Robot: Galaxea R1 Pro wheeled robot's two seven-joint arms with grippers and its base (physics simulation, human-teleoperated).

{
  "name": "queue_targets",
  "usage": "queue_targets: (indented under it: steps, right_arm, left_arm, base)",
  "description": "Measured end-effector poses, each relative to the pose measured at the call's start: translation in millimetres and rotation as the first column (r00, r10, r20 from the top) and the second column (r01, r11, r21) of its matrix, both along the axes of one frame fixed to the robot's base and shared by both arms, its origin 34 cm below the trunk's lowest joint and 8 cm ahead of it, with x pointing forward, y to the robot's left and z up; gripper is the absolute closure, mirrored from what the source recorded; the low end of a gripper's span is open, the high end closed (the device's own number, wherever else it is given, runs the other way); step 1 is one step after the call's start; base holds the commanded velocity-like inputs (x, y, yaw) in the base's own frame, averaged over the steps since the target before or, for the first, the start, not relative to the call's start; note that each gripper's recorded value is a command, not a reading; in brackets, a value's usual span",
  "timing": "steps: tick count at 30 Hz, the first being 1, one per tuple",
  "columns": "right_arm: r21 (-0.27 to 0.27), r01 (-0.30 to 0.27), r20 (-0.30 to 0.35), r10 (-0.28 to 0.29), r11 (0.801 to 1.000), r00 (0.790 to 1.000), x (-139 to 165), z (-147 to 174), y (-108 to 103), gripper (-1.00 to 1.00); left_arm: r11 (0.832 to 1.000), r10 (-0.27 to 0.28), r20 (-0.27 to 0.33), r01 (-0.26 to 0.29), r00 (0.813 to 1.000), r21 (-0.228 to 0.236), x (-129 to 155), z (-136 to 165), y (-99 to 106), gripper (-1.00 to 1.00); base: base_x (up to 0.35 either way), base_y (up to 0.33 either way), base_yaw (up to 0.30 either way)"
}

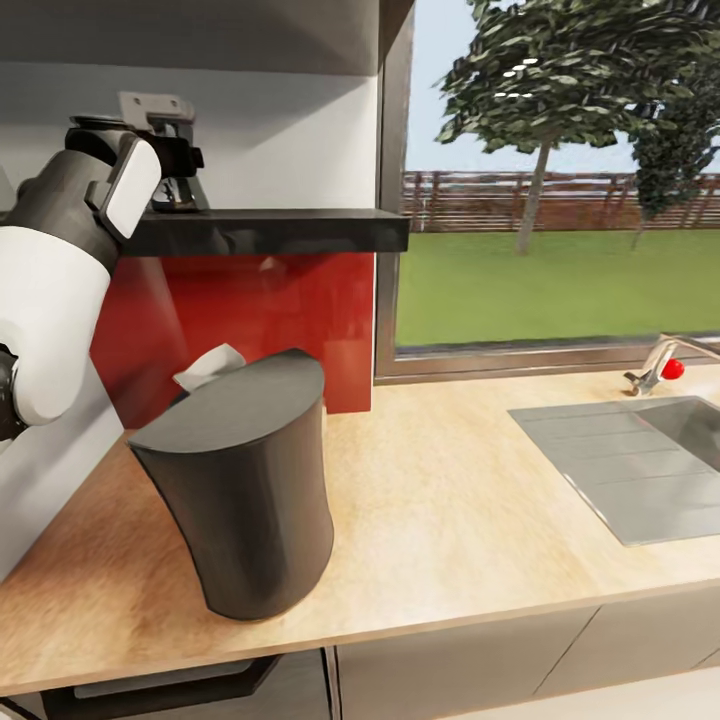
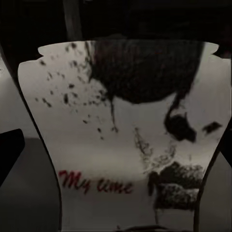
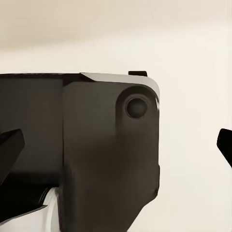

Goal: Set up a coffee station on the kitchen countertop: keep the coffee maker on the countertop, move the bottle of coffee from the kitchen shelf to the counter next to the coffee maker, place a paper coffee filter on top of the coffee maker, put the saucer next to the coffee maker with the coffee cup on the saucer, and place the electric kettle next to the coffee maker.

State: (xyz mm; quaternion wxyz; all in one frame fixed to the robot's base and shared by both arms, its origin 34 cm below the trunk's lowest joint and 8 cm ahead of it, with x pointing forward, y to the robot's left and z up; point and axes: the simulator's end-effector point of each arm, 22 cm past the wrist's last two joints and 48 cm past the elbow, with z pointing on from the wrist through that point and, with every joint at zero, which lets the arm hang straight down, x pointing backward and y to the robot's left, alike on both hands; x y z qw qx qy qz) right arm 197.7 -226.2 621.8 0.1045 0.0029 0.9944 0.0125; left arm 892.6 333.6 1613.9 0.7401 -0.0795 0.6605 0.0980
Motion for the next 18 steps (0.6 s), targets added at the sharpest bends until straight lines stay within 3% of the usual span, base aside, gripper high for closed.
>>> queue_targets:
  steps: [5, 13, 14, 18]
  right_arm:
    - [0.000, 0.000, 0.000, 0.000, 1.000, 1.000, 0, 0, 0, -1.00]
    - [0.000, 0.000, 0.000, 0.000, 1.000, 1.000, 0, 0, 0, -1.00]
    - [0.000, 0.000, 0.000, 0.000, 1.000, 1.000, 0, 0, 0, -1.00]
    - [0.000, 0.000, 0.000, 0.000, 1.000, 1.000, 0, 0, 0, -1.00]
  left_arm:
    - [1.000, 0.020, -0.001, -0.020, 1.000, -0.001, -2, 0, 18, -1.00]
    - [1.000, 0.023, -0.005, -0.023, 1.000, 0.000, -2, -2, 21, -1.00]
    - [1.000, 0.023, -0.004, -0.023, 1.000, 0.001, -2, -2, 21, 1.00]
    - [1.000, 0.020, -0.004, -0.020, 1.000, -0.001, -2, -2, 20, 1.00]
  base:
    - [0.042, 0.000, 0.000]
    - [0.004, 0.000, 0.000]
    - [0.000, 0.000, 0.000]
    - [0.000, 0.000, 0.000]
